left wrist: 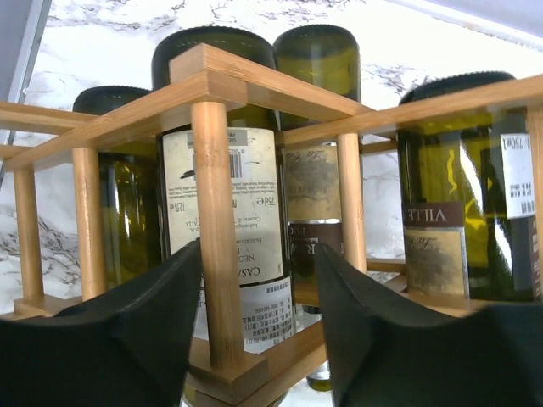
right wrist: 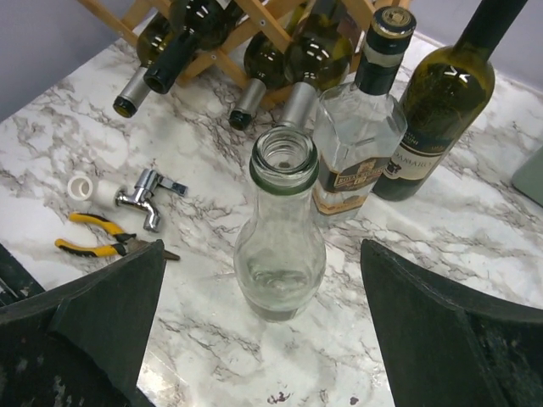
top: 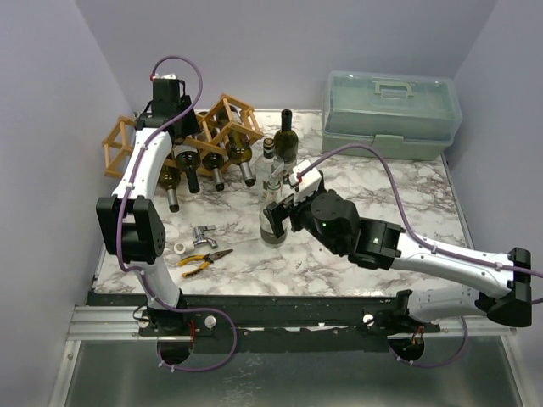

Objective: Put the wine bottle on the wine rack

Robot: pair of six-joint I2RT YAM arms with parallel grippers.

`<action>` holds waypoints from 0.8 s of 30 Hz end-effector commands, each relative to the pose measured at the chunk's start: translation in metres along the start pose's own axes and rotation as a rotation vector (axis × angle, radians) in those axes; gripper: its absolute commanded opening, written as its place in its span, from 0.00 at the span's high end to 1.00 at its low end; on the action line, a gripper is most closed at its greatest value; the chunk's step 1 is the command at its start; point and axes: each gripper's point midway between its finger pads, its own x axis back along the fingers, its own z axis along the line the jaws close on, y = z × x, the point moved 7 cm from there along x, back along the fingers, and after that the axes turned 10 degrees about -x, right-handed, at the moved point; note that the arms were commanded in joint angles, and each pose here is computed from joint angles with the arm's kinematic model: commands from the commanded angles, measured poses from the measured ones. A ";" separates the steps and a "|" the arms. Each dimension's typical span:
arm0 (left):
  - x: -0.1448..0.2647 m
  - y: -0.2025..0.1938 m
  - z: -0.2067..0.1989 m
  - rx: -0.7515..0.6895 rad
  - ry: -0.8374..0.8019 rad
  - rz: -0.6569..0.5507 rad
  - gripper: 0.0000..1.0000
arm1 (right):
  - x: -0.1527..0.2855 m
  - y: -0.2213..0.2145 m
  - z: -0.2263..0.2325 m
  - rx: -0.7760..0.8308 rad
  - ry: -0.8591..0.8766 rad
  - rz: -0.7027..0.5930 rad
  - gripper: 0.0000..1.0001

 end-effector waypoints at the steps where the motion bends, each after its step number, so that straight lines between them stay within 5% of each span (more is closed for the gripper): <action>1: 0.024 -0.025 -0.007 -0.011 -0.036 0.103 0.36 | -0.015 0.005 0.007 -0.017 0.031 -0.119 0.01; 10: 0.073 -0.005 0.000 -0.034 -0.045 -0.026 0.20 | -0.045 -0.006 0.007 0.001 -0.055 -0.171 0.05; 18: 0.071 -0.002 0.002 -0.033 -0.022 -0.036 0.17 | -0.064 -0.015 -0.001 -0.069 -0.148 -0.157 0.04; 24: 0.112 0.009 -0.007 0.044 -0.126 -0.118 0.14 | -0.069 -0.013 -0.006 -0.137 -0.194 -0.079 0.01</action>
